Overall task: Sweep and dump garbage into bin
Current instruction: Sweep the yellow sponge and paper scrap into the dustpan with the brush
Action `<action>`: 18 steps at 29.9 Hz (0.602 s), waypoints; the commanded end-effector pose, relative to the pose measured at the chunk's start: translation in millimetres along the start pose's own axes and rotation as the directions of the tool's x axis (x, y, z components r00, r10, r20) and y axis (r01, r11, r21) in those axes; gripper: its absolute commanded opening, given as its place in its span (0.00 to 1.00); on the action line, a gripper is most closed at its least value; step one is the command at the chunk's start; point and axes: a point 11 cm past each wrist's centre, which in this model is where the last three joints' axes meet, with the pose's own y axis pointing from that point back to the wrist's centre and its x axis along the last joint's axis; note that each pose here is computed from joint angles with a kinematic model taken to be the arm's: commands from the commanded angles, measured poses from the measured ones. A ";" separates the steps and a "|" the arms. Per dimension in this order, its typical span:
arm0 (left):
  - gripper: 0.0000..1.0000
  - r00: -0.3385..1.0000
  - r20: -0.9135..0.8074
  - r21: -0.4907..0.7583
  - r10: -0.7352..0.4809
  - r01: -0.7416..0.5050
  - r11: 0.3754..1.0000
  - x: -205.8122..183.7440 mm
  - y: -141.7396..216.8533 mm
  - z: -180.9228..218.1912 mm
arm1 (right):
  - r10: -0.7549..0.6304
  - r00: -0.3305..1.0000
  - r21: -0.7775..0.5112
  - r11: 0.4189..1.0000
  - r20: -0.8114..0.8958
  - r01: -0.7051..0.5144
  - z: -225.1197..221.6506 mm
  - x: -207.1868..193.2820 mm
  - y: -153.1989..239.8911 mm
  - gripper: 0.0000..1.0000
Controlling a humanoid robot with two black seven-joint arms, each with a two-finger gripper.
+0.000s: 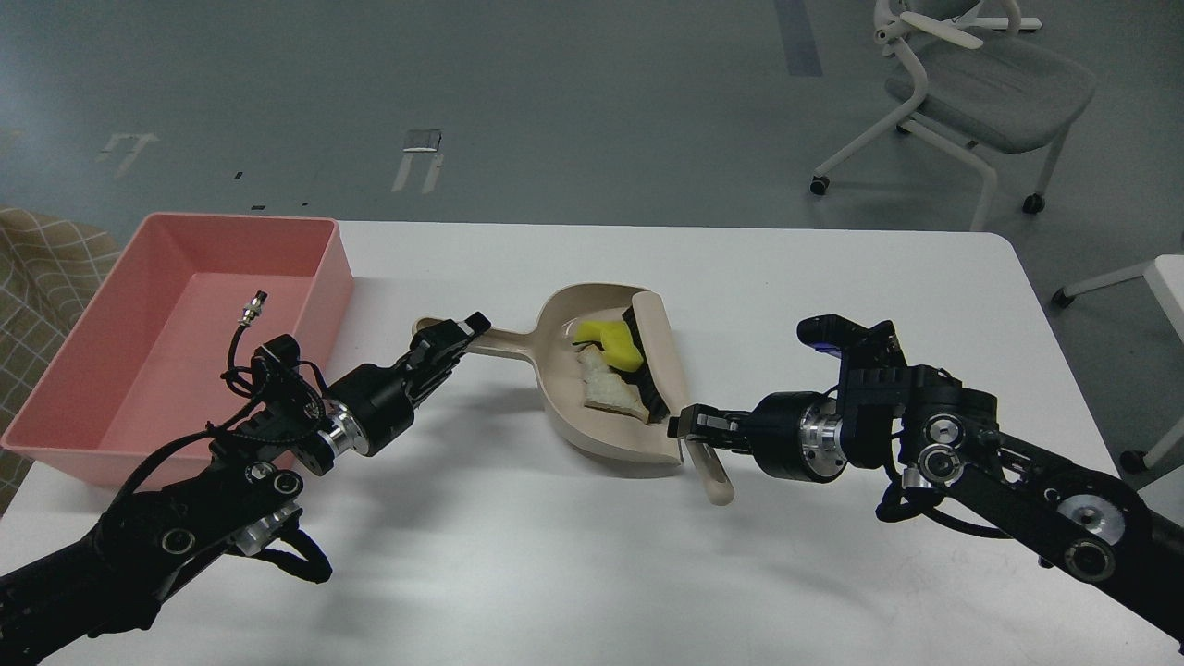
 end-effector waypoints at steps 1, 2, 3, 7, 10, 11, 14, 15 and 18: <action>0.20 1.000 0.001 -0.003 -0.002 0.002 1.000 0.0 0.3 1.3 | 0.000 1.000 0.035 0.999 -0.002 0.000 -13.4 -0.4 -3.5 0.00; 0.20 1.000 0.002 -0.002 -0.002 0.002 1.000 0.3 0.5 1.4 | 0.001 1.000 0.039 0.999 -0.005 -0.001 -15.4 0.1 -3.3 0.00; 0.20 1.000 0.002 -0.002 -0.002 0.002 1.000 0.3 0.5 1.4 | 0.003 1.000 0.044 0.999 -0.006 -0.003 -17.0 0.6 -2.5 0.00; 0.20 1.000 0.000 -0.002 -0.002 0.002 1.000 0.0 0.9 1.0 | 0.029 0.999 0.048 0.998 -0.016 -0.028 -15.1 7.6 9.9 0.00; 0.20 1.000 -0.003 -0.003 0.000 0.000 1.000 0.0 0.8 1.1 | 0.063 0.998 0.026 0.998 0.002 -0.063 -0.6 20.1 28.9 0.00; 0.20 1.000 -0.003 -0.005 0.000 0.000 1.000 0.0 0.8 1.3 | 0.065 0.998 0.018 0.998 0.013 -0.065 4.9 21.7 34.9 0.00; 0.20 1.000 -0.003 -0.005 0.001 -0.001 1.000 -0.2 1.1 0.9 | 0.087 0.996 -0.006 0.996 0.007 -0.087 15.3 28.8 52.6 0.00; 0.20 1.000 -0.003 -0.005 0.001 -0.001 1.000 -0.2 1.1 0.9 | 0.094 0.996 -0.010 0.996 0.006 -0.094 16.9 30.9 56.0 0.00; 0.20 1.000 -0.003 -0.006 0.003 -0.003 1.000 0.2 1.1 1.2 | 0.126 0.992 -0.038 0.991 0.006 -0.126 26.9 40.8 69.2 0.00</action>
